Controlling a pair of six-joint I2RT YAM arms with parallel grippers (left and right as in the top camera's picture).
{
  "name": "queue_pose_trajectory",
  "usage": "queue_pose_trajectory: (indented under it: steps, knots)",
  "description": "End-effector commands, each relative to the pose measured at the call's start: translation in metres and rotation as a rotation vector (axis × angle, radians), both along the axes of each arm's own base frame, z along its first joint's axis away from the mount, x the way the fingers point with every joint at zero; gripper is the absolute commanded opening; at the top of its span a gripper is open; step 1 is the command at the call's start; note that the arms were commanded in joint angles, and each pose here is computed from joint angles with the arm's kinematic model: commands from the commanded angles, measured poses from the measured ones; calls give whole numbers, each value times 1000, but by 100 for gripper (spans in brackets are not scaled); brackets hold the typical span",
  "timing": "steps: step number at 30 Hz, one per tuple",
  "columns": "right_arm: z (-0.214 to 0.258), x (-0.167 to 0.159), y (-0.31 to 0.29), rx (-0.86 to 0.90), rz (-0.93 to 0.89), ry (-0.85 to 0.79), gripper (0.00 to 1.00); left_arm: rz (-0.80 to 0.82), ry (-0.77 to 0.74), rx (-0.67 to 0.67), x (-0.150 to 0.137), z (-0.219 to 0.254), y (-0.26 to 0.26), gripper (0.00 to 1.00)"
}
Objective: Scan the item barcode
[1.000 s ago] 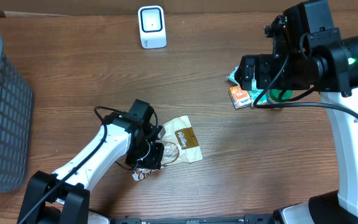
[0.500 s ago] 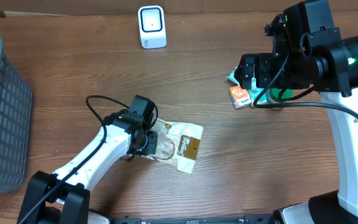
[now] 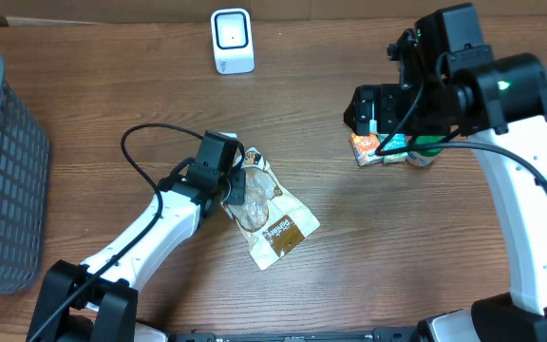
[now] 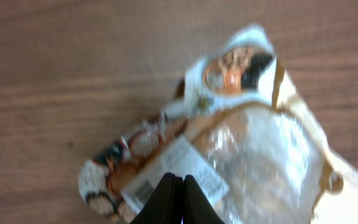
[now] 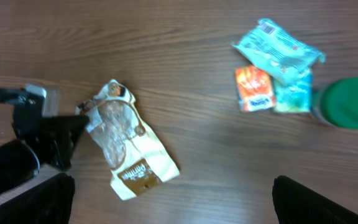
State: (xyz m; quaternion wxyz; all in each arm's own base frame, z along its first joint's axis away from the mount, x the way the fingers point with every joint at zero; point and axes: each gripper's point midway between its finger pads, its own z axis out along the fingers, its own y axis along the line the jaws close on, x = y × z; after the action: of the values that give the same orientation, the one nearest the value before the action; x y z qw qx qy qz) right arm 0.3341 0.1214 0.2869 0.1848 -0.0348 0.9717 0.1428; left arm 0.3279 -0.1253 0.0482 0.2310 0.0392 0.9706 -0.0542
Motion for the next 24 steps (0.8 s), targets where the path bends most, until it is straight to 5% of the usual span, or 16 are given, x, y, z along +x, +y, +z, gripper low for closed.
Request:
queue_pose_trajectory:
  steps: [1, 4, 13, 19, 24]
  knots:
    - [-22, 5, 11, 46, 28, 34, 100, -44, 101, -164, -11, 15, -24, 4]
    - [-47, 12, 15, 49, 31, 57, 100, -1, 226, -251, -32, 12, -29, 4]
    - [-98, 21, 41, 148, 84, 118, 99, 155, 327, -218, -44, -12, -16, 4]
    - [-105, 20, 45, 141, 93, 137, 100, 160, 404, -179, -50, -40, -14, 4]
    - [-108, 18, 46, 146, 89, 151, 100, 55, 324, -167, -32, -44, -19, 4]
